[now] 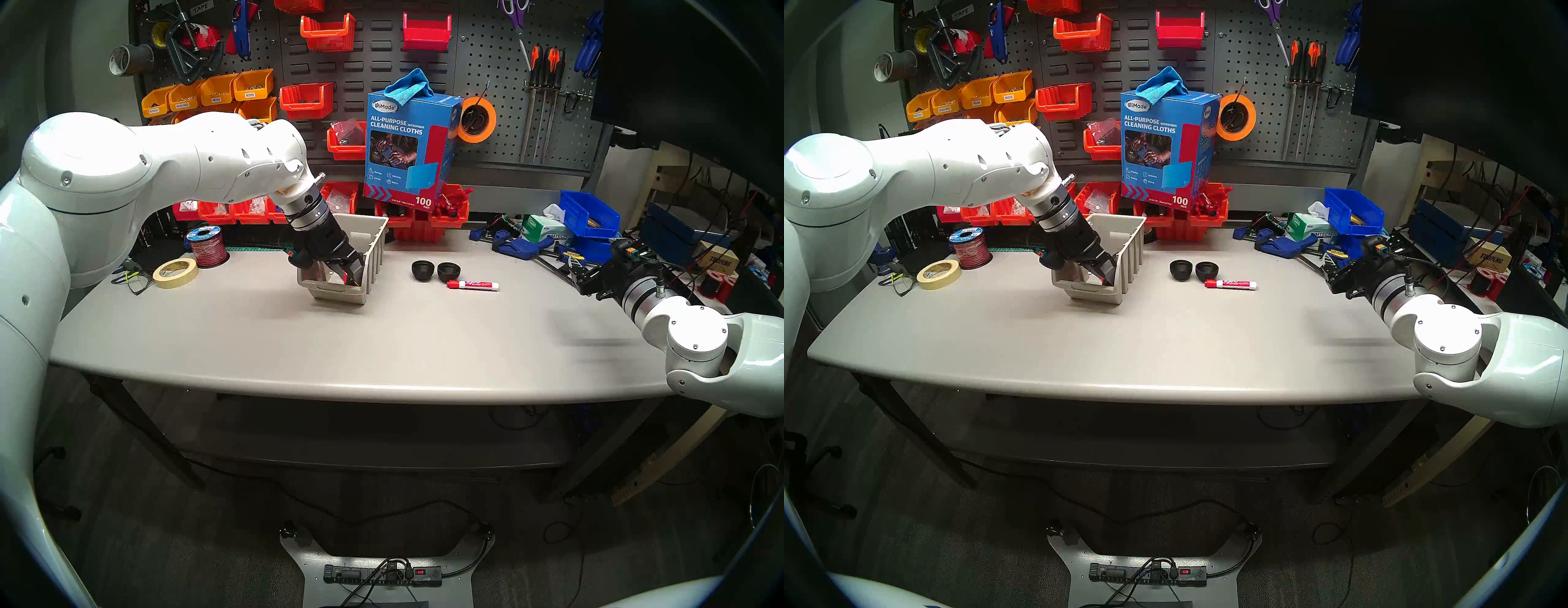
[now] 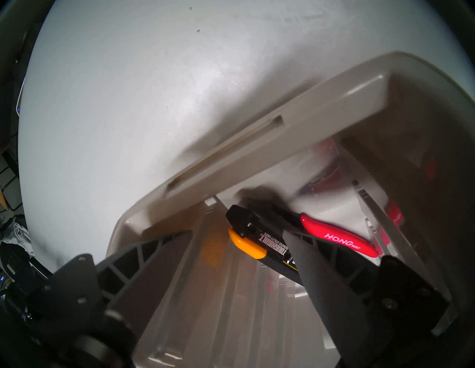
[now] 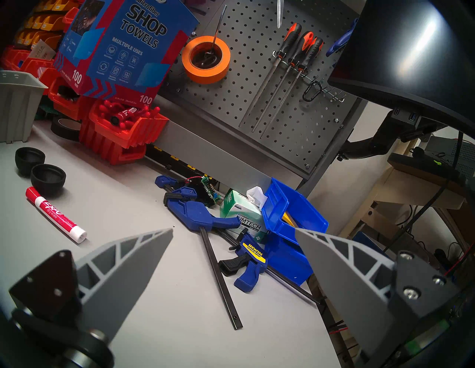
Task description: Take out tools from the storage box
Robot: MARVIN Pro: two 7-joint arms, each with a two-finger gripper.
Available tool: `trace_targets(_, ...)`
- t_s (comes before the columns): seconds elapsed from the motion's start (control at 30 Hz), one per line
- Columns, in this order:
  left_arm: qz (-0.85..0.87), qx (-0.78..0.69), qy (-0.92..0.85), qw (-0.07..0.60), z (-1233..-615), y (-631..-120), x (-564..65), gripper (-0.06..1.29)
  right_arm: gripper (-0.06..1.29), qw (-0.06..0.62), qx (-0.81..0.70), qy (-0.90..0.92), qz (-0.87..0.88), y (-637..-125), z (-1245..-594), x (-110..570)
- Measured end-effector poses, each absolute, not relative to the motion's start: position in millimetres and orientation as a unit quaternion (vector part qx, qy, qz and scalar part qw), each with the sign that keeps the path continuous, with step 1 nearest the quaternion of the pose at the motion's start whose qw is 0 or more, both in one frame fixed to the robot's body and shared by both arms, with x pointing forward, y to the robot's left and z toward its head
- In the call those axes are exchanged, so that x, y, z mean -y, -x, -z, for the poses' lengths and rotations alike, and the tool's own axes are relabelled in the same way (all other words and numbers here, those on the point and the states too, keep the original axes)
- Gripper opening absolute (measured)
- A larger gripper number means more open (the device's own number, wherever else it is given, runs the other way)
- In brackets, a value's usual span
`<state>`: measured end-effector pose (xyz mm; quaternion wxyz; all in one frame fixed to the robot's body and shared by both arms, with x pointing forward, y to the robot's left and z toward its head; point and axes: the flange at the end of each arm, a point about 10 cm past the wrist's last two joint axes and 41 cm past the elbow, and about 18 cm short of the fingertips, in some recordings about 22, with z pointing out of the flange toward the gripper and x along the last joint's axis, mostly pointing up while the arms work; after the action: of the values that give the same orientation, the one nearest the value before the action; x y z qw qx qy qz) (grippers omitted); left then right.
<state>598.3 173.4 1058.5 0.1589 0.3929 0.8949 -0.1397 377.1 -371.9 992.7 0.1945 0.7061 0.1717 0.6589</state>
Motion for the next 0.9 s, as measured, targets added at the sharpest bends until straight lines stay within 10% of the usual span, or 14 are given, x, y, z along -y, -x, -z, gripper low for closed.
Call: trace_targets(0.9, 0.107, -0.879, -0.429, 0.178, -1084.6, -613.6, -182.0, 1.21, 1.23, 0.194, -0.169, -0.707, -0.658, -376.7, -992.9, 372.9)
